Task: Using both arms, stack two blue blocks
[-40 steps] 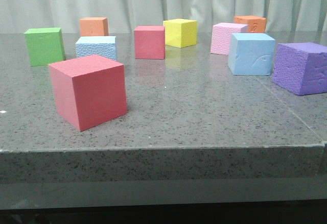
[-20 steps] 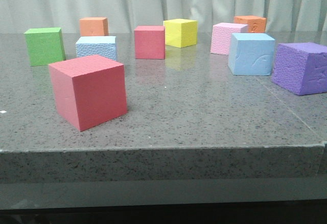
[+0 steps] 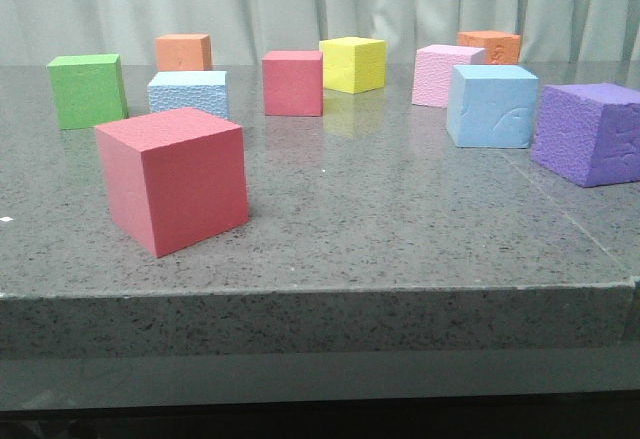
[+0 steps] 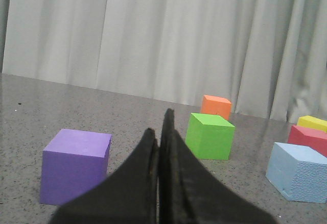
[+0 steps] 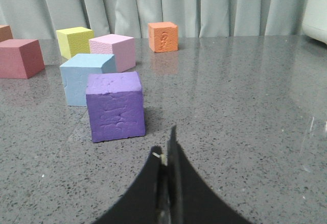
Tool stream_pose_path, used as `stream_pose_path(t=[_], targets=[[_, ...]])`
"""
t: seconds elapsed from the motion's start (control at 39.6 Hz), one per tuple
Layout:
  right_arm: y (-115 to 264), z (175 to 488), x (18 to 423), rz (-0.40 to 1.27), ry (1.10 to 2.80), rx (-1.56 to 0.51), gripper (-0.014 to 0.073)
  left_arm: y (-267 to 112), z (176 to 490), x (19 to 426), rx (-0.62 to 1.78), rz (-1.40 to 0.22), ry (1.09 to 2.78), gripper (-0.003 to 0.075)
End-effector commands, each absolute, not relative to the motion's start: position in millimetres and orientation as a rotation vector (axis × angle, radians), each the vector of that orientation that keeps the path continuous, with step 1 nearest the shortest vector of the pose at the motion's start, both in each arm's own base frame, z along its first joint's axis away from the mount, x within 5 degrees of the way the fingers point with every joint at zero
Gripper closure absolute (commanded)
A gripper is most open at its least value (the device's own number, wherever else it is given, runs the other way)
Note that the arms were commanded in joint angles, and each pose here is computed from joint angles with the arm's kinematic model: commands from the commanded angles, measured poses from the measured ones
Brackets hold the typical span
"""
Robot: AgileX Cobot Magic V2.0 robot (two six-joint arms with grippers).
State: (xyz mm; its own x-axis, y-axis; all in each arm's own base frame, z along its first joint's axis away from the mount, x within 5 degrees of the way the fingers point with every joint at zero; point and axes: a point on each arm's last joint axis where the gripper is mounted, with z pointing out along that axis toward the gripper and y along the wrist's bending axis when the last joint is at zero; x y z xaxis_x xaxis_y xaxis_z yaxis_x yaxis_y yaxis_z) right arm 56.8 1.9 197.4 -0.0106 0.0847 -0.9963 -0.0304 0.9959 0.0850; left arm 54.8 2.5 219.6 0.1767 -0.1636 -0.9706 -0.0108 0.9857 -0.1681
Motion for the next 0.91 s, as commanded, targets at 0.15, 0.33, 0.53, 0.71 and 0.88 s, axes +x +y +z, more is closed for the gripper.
stream_pose_path(t=[0.15, 0.33, 0.53, 0.71, 0.88], targets=[[1, 211, 54, 0.074, 1.442, 0.038, 0.0662, 3, 227, 52, -0.15, -0.109, 1.291, 0.0741], [1, 220, 53, 0.073, 1.345, 0.039, 0.0662, 4, 231, 51, -0.149, -0.107, 1.248, 0.0741], [1, 246, 47, 0.075, 1.301, 0.036, 0.0662, 4, 244, 47, -0.145, -0.107, 1.17, 0.0741], [1, 280, 36, 0.079, 1.282, 0.031, 0.0662, 4, 273, 42, -0.134, -0.105, 1.127, 0.0741], [1, 322, 33, 0.082, 1.337, 0.027, 0.0662, 1, 317, 50, -0.045, -0.012, 1.214, 0.0741]])
